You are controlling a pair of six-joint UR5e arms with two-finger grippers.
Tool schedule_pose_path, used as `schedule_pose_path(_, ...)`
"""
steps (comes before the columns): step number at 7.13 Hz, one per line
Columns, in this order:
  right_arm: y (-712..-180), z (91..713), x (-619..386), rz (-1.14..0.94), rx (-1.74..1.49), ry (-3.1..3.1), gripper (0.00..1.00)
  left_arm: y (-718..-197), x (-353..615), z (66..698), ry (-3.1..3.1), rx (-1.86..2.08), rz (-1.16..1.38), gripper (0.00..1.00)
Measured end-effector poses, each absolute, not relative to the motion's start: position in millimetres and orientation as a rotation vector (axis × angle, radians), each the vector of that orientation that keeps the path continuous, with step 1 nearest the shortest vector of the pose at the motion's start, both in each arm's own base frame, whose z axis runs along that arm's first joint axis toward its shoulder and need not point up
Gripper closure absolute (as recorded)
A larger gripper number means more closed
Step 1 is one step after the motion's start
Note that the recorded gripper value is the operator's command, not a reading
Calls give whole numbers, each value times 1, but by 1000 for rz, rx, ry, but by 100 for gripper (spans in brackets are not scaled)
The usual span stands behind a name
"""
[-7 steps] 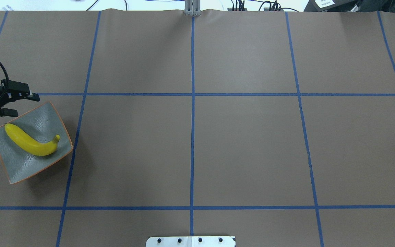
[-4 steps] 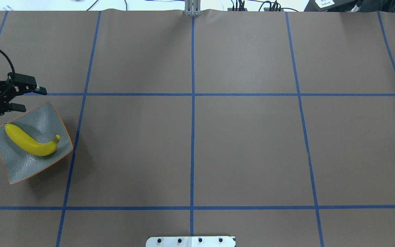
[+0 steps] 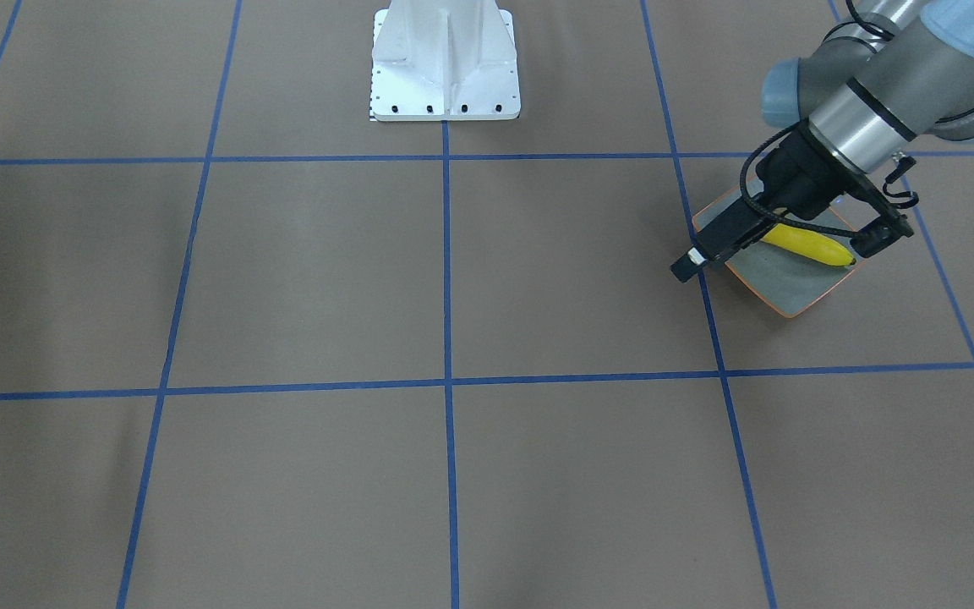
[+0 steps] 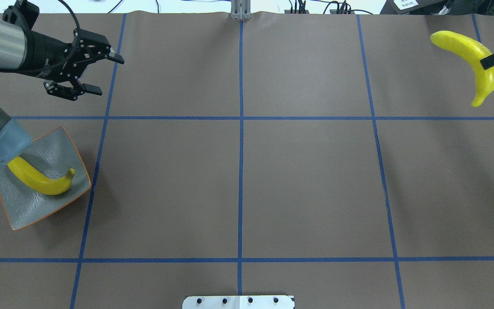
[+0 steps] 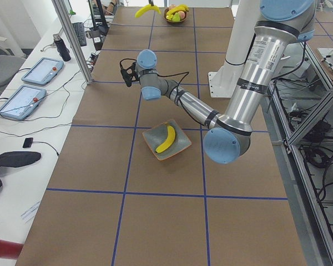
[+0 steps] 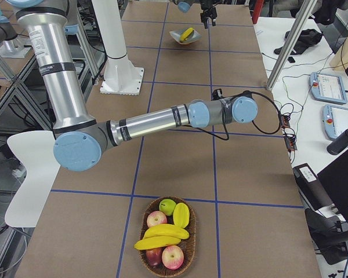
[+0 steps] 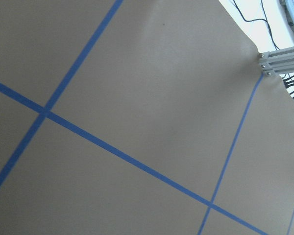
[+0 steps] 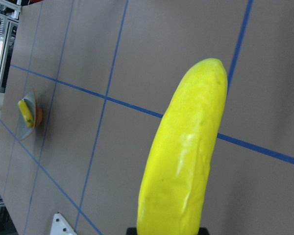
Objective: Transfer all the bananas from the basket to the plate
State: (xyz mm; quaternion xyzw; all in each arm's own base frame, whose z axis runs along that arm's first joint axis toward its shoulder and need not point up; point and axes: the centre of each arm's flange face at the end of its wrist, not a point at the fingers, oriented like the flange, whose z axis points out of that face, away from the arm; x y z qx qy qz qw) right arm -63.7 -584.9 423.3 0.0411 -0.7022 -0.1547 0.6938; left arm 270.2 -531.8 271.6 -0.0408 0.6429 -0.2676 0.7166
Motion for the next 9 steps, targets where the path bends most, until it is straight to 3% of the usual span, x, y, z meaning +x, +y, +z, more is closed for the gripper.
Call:
schedule_pose_path(4,-609,316,-150,-432,21,-1497,100,-528,299,238,1458,-128,-565,1)
schedule_pose_path(9,-606,198,-244,-341,55,-1275,100,-519,329,201,1500,-226,-589,1)
